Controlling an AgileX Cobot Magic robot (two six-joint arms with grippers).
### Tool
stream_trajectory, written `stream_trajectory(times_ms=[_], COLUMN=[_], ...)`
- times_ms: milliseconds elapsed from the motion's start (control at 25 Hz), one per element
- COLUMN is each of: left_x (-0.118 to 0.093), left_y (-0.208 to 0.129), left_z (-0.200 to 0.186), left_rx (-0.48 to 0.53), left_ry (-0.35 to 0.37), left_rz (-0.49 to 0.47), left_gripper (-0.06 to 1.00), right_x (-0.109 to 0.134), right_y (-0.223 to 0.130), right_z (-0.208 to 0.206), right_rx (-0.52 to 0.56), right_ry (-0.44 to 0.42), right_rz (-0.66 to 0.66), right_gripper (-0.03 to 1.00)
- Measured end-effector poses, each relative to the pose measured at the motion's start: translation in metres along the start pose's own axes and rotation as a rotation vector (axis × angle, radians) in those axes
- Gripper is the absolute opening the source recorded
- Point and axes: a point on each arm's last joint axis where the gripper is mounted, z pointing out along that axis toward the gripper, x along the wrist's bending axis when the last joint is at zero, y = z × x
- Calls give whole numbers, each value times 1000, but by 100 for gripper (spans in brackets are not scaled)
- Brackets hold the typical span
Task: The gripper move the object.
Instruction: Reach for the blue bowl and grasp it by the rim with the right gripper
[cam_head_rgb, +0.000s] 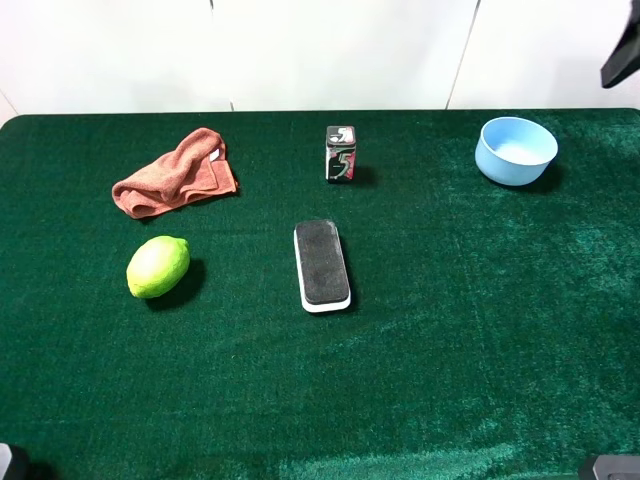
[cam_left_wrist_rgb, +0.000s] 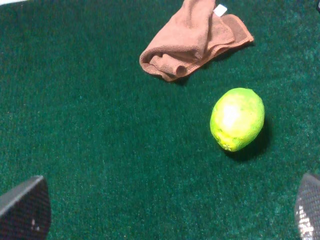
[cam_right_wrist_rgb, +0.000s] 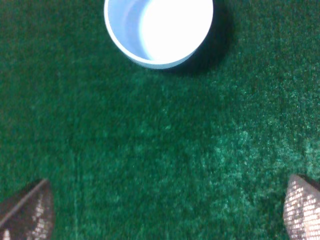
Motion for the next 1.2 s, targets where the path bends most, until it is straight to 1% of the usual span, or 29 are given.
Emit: stream_trajectory(times_ms=[120, 480, 720, 1000, 1200], left_x=[0, 0, 0, 0, 0], left_y=[0, 0, 0, 0, 0], left_z=[0, 0, 0, 0, 0], left_rx=[0, 0, 0, 0, 0], left_ry=[0, 0, 0, 0, 0], left_rz=[0, 0, 0, 0, 0], left_gripper=[99, 99, 99, 99, 99], right_x=[-9, -36, -42, -46, -48], right_y=[15, 44, 63, 78, 80], right_z=[21, 81, 114, 154, 185], right_rx=[40, 99, 98, 130, 157], right_ry=[-9, -24, -26, -24, -22], right_rz=[33, 113, 109, 107, 105], right_gripper=[69, 69, 69, 69, 69])
